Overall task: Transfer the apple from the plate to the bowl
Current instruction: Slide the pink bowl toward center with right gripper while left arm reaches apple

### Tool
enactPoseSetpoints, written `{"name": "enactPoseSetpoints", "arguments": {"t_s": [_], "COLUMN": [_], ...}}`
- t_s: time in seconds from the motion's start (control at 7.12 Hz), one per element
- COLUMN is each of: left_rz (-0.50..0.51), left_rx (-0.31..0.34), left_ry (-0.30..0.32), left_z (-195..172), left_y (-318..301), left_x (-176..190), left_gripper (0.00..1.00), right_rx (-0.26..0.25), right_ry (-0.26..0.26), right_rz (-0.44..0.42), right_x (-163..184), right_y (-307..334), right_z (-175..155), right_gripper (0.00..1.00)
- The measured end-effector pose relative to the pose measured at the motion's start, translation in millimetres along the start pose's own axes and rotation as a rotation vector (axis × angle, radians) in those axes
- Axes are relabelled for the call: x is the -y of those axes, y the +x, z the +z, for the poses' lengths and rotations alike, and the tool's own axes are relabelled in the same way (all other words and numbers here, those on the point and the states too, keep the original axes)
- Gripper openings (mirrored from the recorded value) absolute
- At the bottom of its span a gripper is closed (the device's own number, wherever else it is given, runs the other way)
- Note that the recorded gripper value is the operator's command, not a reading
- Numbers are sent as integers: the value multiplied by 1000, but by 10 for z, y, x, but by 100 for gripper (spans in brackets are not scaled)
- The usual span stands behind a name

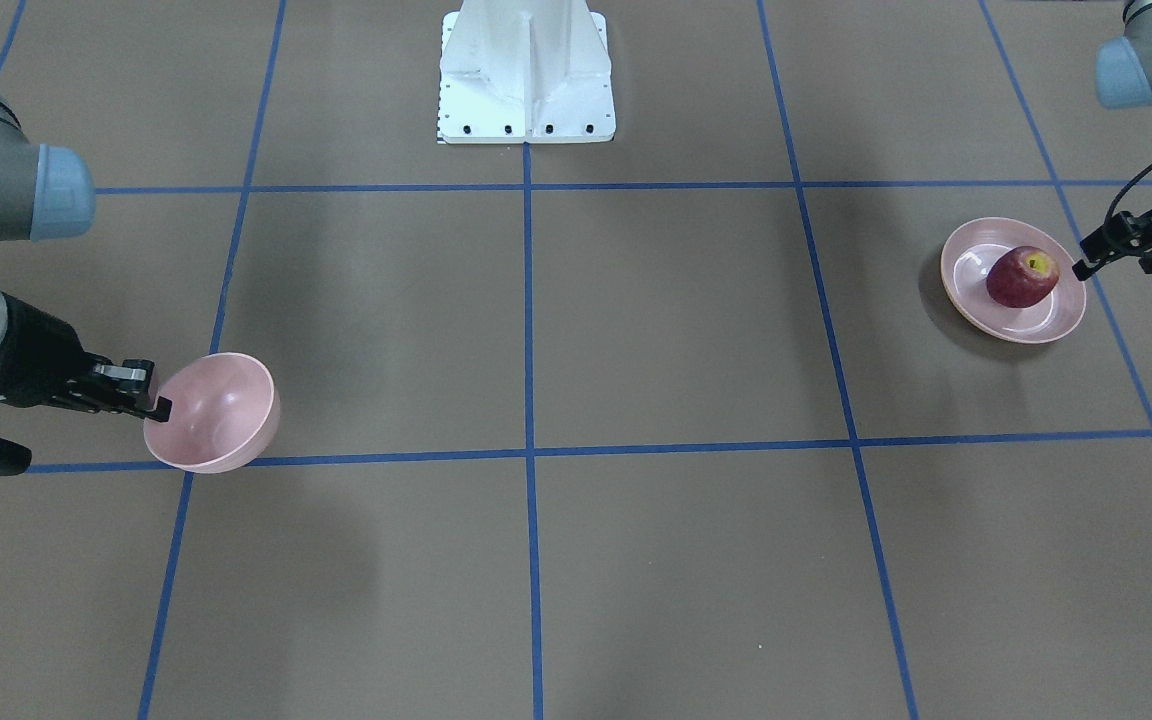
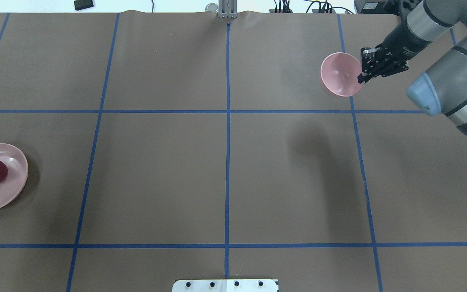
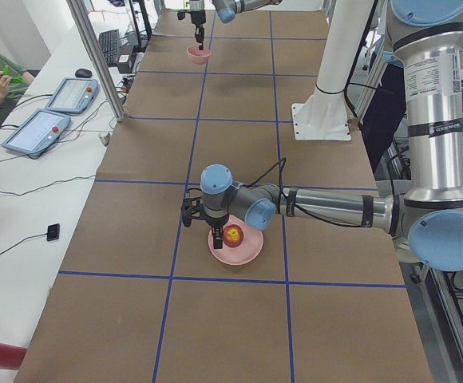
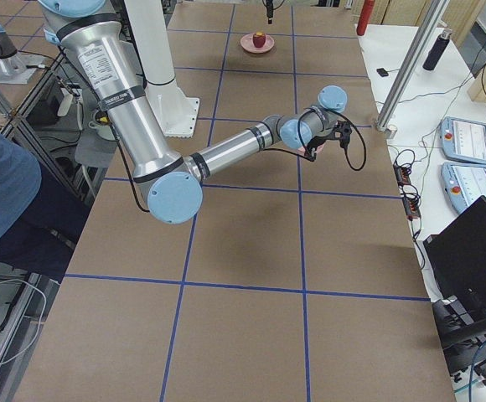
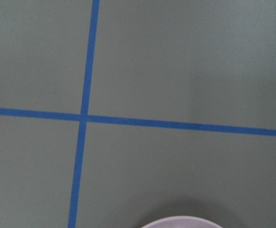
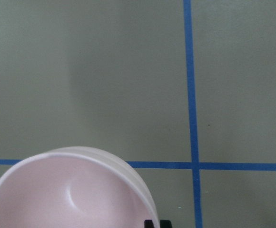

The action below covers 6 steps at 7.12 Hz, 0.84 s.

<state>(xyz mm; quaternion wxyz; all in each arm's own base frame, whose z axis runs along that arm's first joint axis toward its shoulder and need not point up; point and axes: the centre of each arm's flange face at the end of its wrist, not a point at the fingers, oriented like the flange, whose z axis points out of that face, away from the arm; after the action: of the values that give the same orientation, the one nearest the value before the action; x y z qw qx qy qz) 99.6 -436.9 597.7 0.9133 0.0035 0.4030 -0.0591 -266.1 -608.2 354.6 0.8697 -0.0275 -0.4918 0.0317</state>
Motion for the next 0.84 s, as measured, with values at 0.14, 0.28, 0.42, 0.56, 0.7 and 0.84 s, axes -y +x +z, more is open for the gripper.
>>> {"name": "enactPoseSetpoints", "arguments": {"t_s": [0.14,0.28,0.42,0.56,0.7,0.84], "left_rz": [-12,-23,-27,-25,-18,-11], "left_rx": [-2,-1,2,9,23,33], "left_ry": [-6,-12,-16,-18,-18,-24], "left_z": [68,142,202,253,313,377], "left_y": [69,141,196,228,248,268], "left_x": [-76,-128,-161,-182,-201,-224], "left_gripper": [99,99,99,99,99,99], "right_rx": [-4,-3,-2,0,3,7], "right_ry": [8,9,6,2,-3,-10], "right_rz": [9,9,7,5,9,13], "right_x": [-43,-80,-107,-129,-159,-198], "right_y": [-197,-313,-379,-443,-523,-604], "right_z": [61,93,125,155,189,230], "right_gripper": [0,0,0,0,0,0]}}
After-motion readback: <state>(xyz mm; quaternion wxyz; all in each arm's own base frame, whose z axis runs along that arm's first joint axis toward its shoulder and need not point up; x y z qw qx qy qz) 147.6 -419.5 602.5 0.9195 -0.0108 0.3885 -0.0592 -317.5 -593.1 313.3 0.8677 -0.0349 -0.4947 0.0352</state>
